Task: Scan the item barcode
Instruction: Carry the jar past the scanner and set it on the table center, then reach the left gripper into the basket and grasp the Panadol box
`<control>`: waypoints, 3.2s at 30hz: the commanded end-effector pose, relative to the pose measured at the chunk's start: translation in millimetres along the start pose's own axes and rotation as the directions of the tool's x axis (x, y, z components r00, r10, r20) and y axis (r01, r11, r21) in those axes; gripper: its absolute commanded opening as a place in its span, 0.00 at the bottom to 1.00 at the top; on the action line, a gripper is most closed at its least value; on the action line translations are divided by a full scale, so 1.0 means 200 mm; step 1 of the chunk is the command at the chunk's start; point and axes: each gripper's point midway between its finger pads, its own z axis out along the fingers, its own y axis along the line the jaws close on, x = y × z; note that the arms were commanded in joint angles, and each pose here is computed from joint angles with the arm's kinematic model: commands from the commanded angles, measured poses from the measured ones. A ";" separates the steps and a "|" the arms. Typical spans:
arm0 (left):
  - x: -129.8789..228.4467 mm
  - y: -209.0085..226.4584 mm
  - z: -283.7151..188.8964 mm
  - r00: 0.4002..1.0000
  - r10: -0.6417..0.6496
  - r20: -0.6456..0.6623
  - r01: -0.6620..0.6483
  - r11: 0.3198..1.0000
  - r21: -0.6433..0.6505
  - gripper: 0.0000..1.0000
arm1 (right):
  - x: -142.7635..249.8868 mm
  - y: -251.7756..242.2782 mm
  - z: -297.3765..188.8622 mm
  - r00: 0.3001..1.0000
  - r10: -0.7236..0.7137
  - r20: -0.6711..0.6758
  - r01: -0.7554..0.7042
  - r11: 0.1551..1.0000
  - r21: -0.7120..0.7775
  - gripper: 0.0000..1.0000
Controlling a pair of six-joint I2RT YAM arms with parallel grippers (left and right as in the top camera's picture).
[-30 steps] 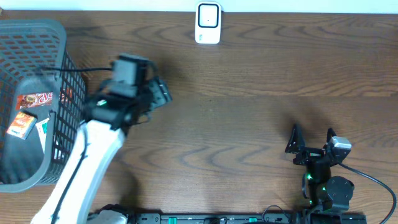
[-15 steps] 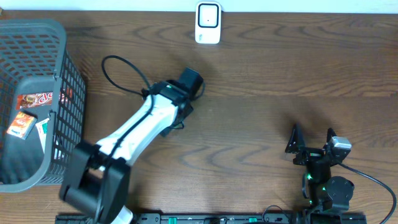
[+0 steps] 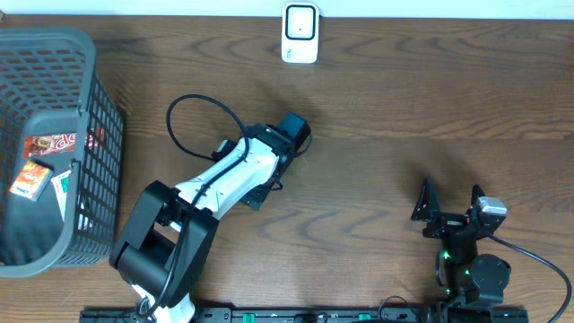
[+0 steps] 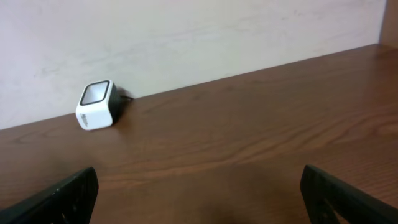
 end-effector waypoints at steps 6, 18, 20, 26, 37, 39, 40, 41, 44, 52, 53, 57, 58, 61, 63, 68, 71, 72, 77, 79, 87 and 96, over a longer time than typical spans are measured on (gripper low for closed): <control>-0.12 -0.06 -0.33 0.999 0.020 0.030 -0.025 0.981 0.195 0.98 | 0.00 0.00 0.00 1.000 0.001 -0.001 -0.001 1.000 -0.002 0.99; -0.79 0.15 -1.34 0.833 0.044 0.552 -0.392 0.750 0.532 0.98 | 0.00 0.00 0.00 1.000 0.001 -0.001 -0.001 1.000 -0.002 0.99; -0.94 0.26 -1.43 0.807 -0.029 0.590 -0.367 0.758 0.539 0.98 | 0.00 0.00 0.00 1.000 0.001 -0.001 -0.001 1.000 -0.002 0.99; -1.38 0.72 -1.59 0.693 -0.252 0.676 -0.158 0.861 0.483 0.98 | 0.00 0.00 0.00 1.000 0.001 -0.001 -0.001 1.000 -0.002 0.99; -1.85 1.11 -1.34 0.666 -0.179 0.725 0.036 0.977 0.208 0.98 | 0.00 0.00 0.00 1.000 0.001 -0.001 -0.001 1.000 -0.002 0.99; -1.91 1.14 -1.22 0.709 -0.135 0.692 0.045 0.988 0.147 0.98 | 0.00 0.00 0.00 1.000 0.001 -0.001 -0.001 1.000 -0.002 0.99; -1.93 1.15 -1.16 0.735 -0.118 0.668 0.041 0.991 0.130 0.98 | 0.00 0.00 0.00 1.000 0.001 -0.001 -0.001 1.000 -0.002 0.99; -1.95 1.15 -1.08 0.767 -0.100 0.634 0.037 0.993 0.112 0.98 | 0.00 0.00 0.00 1.000 0.001 -0.001 -0.001 1.000 -0.002 0.99; -1.96 1.11 -0.87 0.842 0.030 0.539 -0.074 0.995 0.060 0.98 | 0.00 0.00 0.00 1.000 0.001 -0.001 -0.001 1.000 -0.002 0.99; -1.90 1.07 -0.43 0.895 0.352 0.272 -0.348 0.935 -0.066 0.98 | 0.00 0.00 0.00 1.000 0.001 -0.001 -0.001 1.000 -0.002 0.99; -1.89 1.07 -0.39 0.900 0.357 0.251 -0.353 0.934 -0.059 0.98 | 0.00 0.00 0.00 1.000 0.001 -0.001 -0.001 1.000 -0.002 0.99; -1.86 1.06 -0.26 0.912 0.376 0.164 -0.372 0.927 -0.056 0.98 | 0.00 0.00 0.00 1.000 0.001 -0.001 -0.001 1.000 -0.002 0.99; -1.85 1.06 -0.22 0.915 0.379 0.138 -0.375 0.925 -0.053 0.98 | 0.00 0.00 0.00 1.000 0.001 -0.001 -0.001 1.000 -0.002 0.99; -1.81 1.07 -0.13 0.919 0.386 0.079 -0.383 0.923 -0.051 0.98 | 0.00 0.00 0.00 1.000 0.001 -0.001 -0.001 1.000 -0.002 0.99; -1.77 1.08 -0.07 0.920 0.390 0.040 -0.388 0.921 -0.050 0.98 | 0.00 0.00 0.00 1.000 0.001 -0.001 -0.001 1.000 -0.002 0.99; -1.68 1.08 0.09 0.919 0.393 -0.016 -0.393 0.919 -0.020 0.98 | 0.00 0.00 0.00 1.000 0.001 -0.001 -0.001 1.000 -0.002 0.99; -1.65 1.07 0.15 0.919 0.393 -0.024 -0.393 0.920 -0.005 0.98 | 0.00 0.00 0.00 1.000 0.001 -0.001 -0.001 1.000 -0.002 0.99; -1.63 1.07 0.17 0.919 0.393 -0.027 -0.393 0.919 0.003 0.98 | 0.00 0.00 0.00 1.000 0.001 -0.001 -0.001 1.000 -0.002 0.99; -1.58 1.06 0.28 0.917 0.395 -0.055 -0.395 0.919 0.018 0.98 | 0.00 0.00 0.00 1.000 0.001 -0.001 -0.001 1.000 -0.002 0.99; -1.57 1.07 0.31 0.915 0.396 -0.073 -0.396 0.918 0.019 0.98 | 0.00 0.00 0.00 1.000 0.001 -0.001 -0.001 1.000 -0.002 0.99; -1.51 1.08 0.44 0.913 0.378 -0.155 -0.379 0.925 0.019 0.98 | 0.00 0.00 0.00 1.000 0.001 -0.001 -0.001 1.000 -0.002 0.99; -1.44 1.09 0.57 0.898 0.377 -0.227 -0.382 0.924 0.022 0.70 | 0.00 0.00 0.00 1.000 0.001 -0.001 -0.001 1.000 -0.002 0.99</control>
